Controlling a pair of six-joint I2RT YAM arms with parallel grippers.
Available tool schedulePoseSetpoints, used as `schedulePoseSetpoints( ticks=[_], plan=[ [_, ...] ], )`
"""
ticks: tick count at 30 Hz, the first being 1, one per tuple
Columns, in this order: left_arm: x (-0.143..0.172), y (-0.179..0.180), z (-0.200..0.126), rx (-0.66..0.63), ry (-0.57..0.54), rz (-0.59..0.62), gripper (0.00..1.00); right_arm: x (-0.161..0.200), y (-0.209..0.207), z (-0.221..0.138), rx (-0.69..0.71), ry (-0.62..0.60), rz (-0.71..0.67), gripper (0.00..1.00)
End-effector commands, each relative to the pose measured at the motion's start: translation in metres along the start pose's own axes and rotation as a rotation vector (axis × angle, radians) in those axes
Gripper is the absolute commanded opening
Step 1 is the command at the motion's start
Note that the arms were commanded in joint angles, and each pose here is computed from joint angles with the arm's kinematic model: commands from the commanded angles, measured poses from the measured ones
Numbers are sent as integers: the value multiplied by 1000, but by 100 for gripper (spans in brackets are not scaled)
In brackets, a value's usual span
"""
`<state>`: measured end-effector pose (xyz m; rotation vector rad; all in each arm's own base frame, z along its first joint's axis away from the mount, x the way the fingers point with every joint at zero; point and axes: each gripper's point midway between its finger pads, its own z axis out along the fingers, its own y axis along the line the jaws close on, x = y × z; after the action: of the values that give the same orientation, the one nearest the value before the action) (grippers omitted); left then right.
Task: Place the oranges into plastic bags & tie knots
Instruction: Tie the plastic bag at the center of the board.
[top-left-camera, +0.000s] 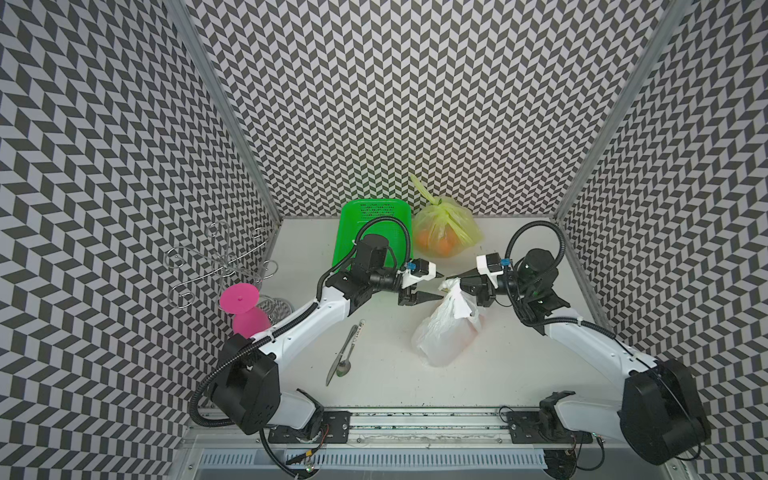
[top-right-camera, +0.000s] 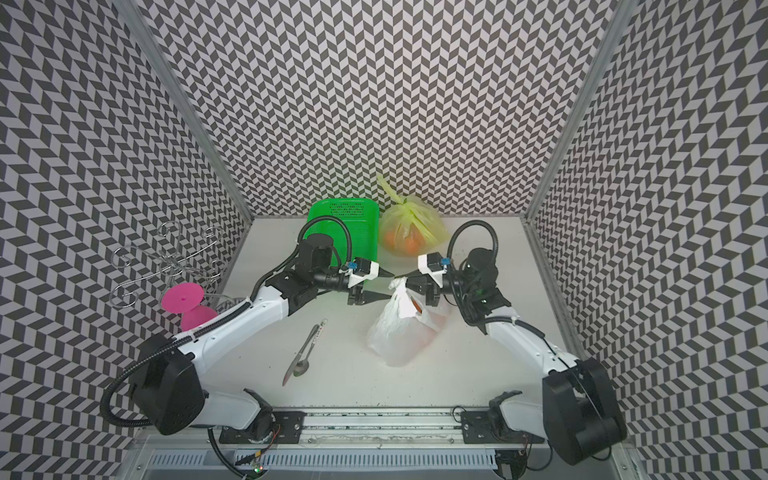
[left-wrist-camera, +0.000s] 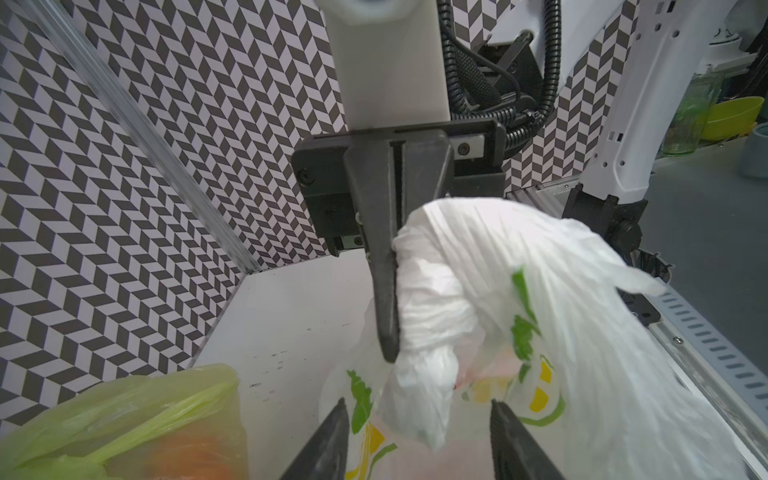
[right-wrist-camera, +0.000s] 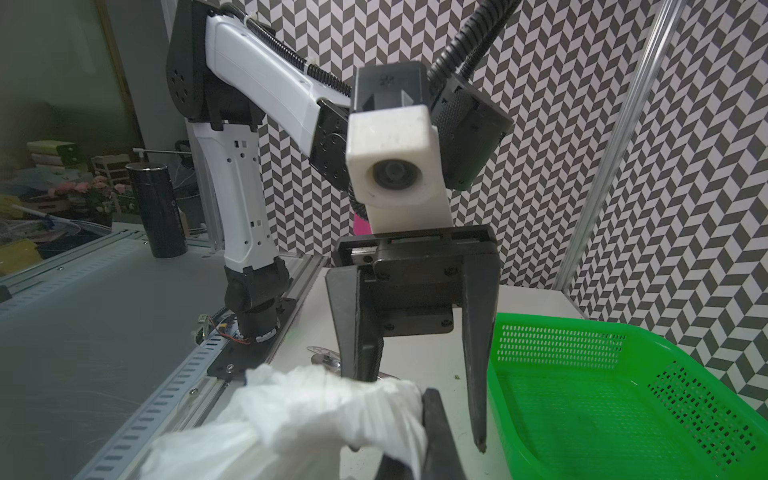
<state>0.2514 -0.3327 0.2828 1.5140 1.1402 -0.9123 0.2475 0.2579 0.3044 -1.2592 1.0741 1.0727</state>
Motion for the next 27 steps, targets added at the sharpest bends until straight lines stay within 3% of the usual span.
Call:
schedulePoseSetpoints(
  ticks=[1, 11, 15, 17, 18, 20, 23, 24, 27],
  plan=[
    [-15, 6, 0, -12, -33, 35, 50, -10, 1, 3, -20, -22, -54, 0],
    [-19, -1, 3, 24, -55, 12, 21, -8, -2, 4, -8, -7, -55, 0],
    [-19, -1, 2, 27, -53, 20, 0, -8, -4, 4, 5, 3, -56, 0],
    [-17, 0, 1, 11, -41, 22, 0, -9, -8, 4, 26, 15, -62, 0],
    [-17, 0, -1, -4, -34, 25, 0, -11, -11, 3, 42, 25, -66, 4],
    [-14, 5, -3, -49, -17, 17, 0, -14, -21, -1, 101, 62, -61, 26],
    [-13, 14, -7, -118, -2, -20, 0, -19, -39, -18, 238, 166, -61, 68],
    [-13, 15, -7, -130, 4, -41, 0, -21, -43, -26, 302, 214, -65, 76],
    [-9, 19, -7, -163, 15, -101, 0, -28, -31, -45, 386, 324, -99, 82]
  ],
)
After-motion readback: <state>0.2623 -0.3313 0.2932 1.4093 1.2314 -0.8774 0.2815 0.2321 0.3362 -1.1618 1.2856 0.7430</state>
